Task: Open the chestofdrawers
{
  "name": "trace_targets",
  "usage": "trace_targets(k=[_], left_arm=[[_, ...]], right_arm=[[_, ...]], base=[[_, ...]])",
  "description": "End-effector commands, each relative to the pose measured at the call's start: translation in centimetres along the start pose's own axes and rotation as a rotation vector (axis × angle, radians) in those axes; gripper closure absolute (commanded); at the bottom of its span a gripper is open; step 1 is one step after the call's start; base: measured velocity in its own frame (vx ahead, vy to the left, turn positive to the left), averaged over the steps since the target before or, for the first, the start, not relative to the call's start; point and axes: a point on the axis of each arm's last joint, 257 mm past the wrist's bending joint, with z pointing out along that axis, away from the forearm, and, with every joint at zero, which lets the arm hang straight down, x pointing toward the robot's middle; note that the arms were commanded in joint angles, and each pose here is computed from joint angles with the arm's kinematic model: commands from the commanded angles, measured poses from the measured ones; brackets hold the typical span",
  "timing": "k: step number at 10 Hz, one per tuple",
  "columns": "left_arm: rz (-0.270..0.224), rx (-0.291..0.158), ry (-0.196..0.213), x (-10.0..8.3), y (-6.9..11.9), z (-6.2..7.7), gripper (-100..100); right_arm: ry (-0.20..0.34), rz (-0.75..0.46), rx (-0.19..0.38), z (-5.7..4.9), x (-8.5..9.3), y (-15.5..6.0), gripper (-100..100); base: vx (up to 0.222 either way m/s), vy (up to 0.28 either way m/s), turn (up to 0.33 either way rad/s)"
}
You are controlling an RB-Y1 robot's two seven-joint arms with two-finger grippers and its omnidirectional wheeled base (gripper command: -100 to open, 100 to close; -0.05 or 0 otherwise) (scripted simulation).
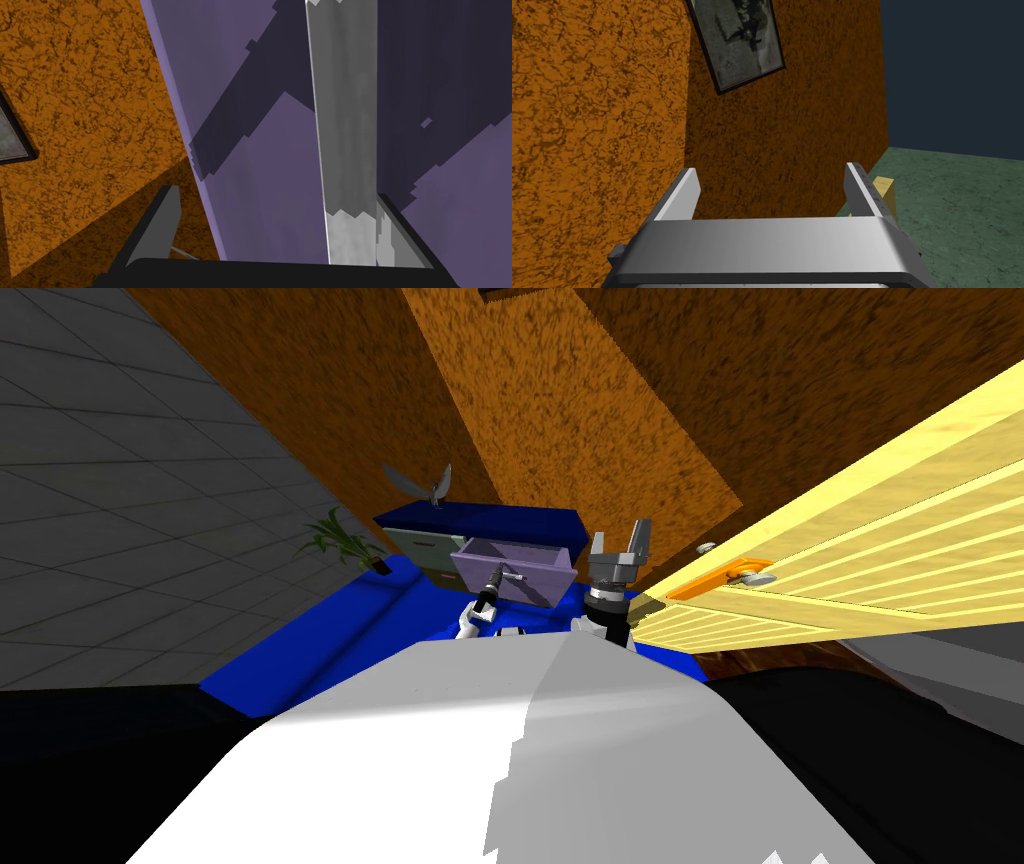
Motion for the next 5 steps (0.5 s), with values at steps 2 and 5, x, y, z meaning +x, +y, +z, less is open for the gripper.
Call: trace_targets(k=[2,5], left_arm=[[0.000,-0.008,0.000,0.01,0.38,-0.13,0],[-0.001,-0.013,0.000,0.01,0.58,-0.20,0]], right_arm=[[0.000,0.000,0.000,0.00,0.00,0.00,0],[0.000,0.000,0.000,0.00,0.00,0.00,0]], base=[[0.000,0.000,0.000],[0.000,0.000,0.000]])
